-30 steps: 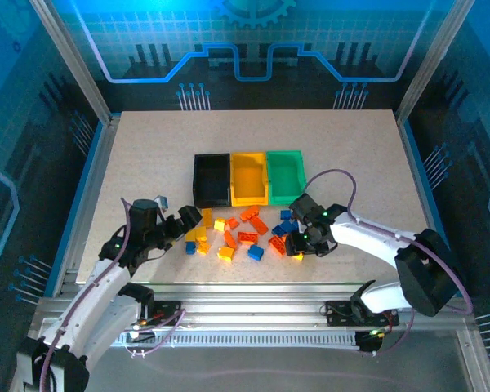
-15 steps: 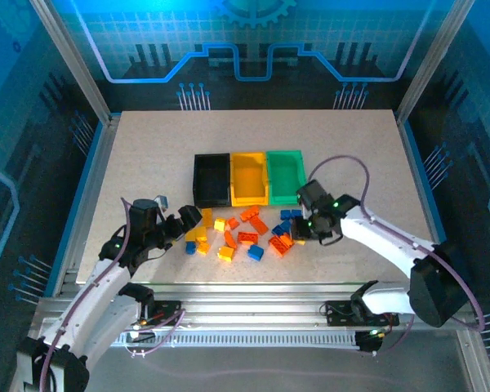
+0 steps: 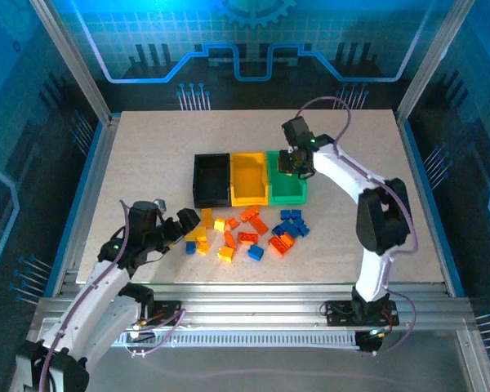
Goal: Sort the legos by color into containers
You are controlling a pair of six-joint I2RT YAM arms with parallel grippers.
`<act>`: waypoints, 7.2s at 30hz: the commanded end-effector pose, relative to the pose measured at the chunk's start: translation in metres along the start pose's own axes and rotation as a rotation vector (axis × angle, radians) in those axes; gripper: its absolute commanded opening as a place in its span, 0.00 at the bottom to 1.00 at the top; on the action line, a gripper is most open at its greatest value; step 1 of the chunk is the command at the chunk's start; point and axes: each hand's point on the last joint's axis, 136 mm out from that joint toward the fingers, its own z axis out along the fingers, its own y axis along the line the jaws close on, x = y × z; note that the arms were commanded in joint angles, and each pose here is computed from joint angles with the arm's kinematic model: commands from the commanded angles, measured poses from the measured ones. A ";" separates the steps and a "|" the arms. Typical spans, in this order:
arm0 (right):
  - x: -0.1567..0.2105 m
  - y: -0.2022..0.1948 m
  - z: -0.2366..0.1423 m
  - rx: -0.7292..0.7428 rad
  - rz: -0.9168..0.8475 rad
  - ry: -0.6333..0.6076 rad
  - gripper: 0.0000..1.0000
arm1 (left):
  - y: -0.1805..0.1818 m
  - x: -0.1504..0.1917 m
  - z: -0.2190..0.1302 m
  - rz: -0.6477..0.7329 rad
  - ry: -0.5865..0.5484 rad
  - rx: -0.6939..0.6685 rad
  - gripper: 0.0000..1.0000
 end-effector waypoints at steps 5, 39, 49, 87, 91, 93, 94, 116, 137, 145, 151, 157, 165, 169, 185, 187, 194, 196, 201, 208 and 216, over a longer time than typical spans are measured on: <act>-0.014 0.005 0.012 0.005 0.015 0.009 0.50 | -0.003 -0.004 -0.009 0.022 0.000 -0.042 0.99; 0.056 -0.020 -0.052 -0.070 0.068 -0.040 0.62 | -0.028 0.094 0.080 0.804 0.241 -0.435 0.86; 0.050 -0.038 -0.061 -0.076 0.119 -0.071 0.62 | -0.014 0.108 0.096 0.838 0.260 -0.500 0.71; 0.119 -0.088 -0.063 -0.026 0.244 -0.008 0.62 | -0.279 0.008 0.233 0.678 0.106 -0.067 0.40; 0.122 -0.087 -0.065 -0.032 0.230 -0.007 0.62 | -0.282 0.015 0.248 0.662 0.136 -0.056 0.54; 0.121 -0.087 -0.068 -0.038 0.224 -0.012 0.62 | -0.286 0.016 0.249 0.652 0.137 -0.045 0.63; 0.121 -0.087 -0.069 -0.039 0.224 -0.013 0.62 | -0.289 0.015 0.247 0.647 0.134 -0.035 0.68; 0.155 -0.089 -0.067 -0.052 0.216 0.032 0.62 | -0.162 0.101 0.079 0.697 0.289 -0.037 0.99; 0.152 -0.095 -0.072 -0.038 0.221 0.008 0.63 | -0.070 0.160 0.129 0.910 0.358 -0.363 0.80; 0.149 -0.097 -0.073 -0.038 0.225 0.000 0.63 | -0.070 0.164 0.137 0.918 0.360 -0.345 0.60; 0.148 -0.097 -0.073 -0.041 0.228 -0.001 0.63 | -0.074 0.158 0.123 0.899 0.344 -0.340 0.49; 0.147 -0.095 -0.071 -0.049 0.233 0.000 0.63 | -0.138 0.122 0.090 0.811 0.226 -0.168 0.47; 0.150 -0.095 -0.066 -0.046 0.240 0.015 0.63 | -0.194 0.022 0.119 0.665 0.085 -0.110 0.46; 0.149 -0.096 -0.067 -0.045 0.241 0.014 0.63 | -0.209 -0.011 0.145 0.646 0.030 -0.136 0.46; 0.146 -0.096 -0.078 -0.060 0.235 -0.001 0.63 | -0.205 -0.057 0.197 0.570 -0.012 -0.233 0.73; 0.145 -0.096 -0.080 -0.061 0.234 -0.005 0.63 | -0.210 -0.058 0.188 0.558 -0.013 -0.213 0.75; 0.143 -0.096 -0.082 -0.075 0.233 -0.018 0.63 | -0.195 -0.023 0.131 0.495 0.033 -0.186 0.75; 0.143 -0.095 -0.080 -0.081 0.238 -0.018 0.63 | -0.175 -0.009 0.115 0.459 0.050 -0.218 0.75; 0.147 -0.092 -0.071 -0.102 0.252 -0.015 0.63 | -0.109 0.034 0.080 0.334 0.126 -0.344 0.71; 0.152 -0.092 -0.063 -0.113 0.260 -0.015 0.63 | -0.062 0.074 0.065 0.242 0.233 -0.469 0.63; 0.154 -0.097 -0.064 -0.124 0.273 -0.026 0.63 | -0.042 0.077 0.079 0.225 0.233 -0.539 0.58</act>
